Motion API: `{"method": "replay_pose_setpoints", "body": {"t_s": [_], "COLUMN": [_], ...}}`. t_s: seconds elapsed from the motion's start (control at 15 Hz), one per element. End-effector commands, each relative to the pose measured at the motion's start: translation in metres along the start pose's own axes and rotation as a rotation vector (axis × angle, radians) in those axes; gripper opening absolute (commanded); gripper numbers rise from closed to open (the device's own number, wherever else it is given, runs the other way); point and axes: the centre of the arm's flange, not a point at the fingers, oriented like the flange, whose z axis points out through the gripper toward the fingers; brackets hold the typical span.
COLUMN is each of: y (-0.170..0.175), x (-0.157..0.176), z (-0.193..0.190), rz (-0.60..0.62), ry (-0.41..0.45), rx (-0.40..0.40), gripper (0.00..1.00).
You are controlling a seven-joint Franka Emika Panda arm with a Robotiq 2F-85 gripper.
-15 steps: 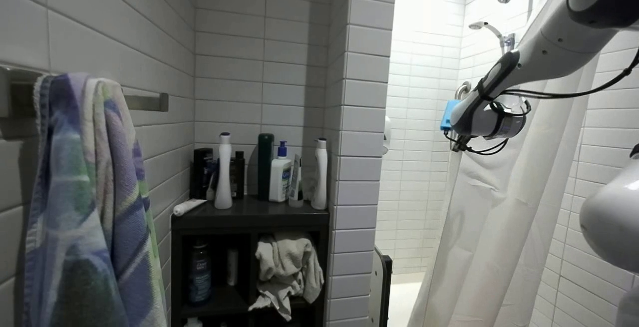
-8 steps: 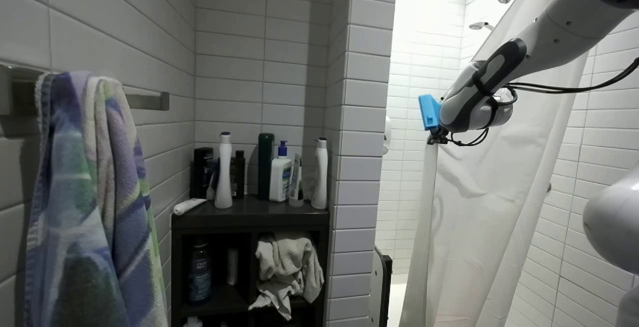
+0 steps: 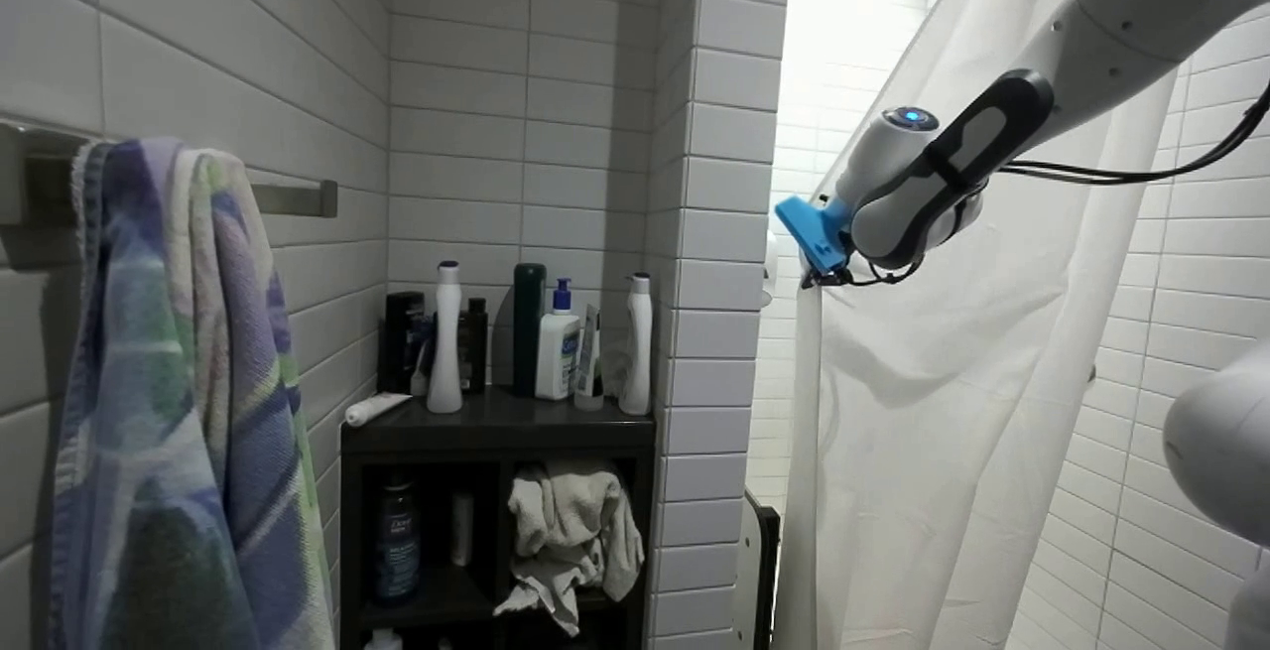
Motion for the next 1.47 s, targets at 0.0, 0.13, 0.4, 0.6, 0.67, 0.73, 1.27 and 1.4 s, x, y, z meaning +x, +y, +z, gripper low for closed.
{"method": "replay_pose_setpoints", "body": {"t_s": [0.0, 0.13, 0.4, 0.6, 0.67, 0.73, 1.27, 1.4], "y": [-0.004, -0.006, -0.007, -0.006, -0.005, -0.005, 0.020, 0.032], "x": [-0.034, -0.038, -0.063, -0.068, -0.064, -0.059, -0.013, -0.004], "z": [-0.015, -0.019, -0.024, -0.028, -0.030, -0.033, -0.059, -0.071], "rz": [-0.205, -0.286, -0.497, -0.623, -0.648, -0.666, -0.805, -0.801], "ry": [-0.006, 0.002, 0.001, -0.001, 0.008, 0.017, -0.007, -0.047], "rx": [0.005, 0.010, 0.025, 0.042, 0.046, 0.051, -0.005, -0.018], "gripper": [0.00, 0.00, 0.00, 0.00, 0.00, 0.00, 0.00, 0.00]}}
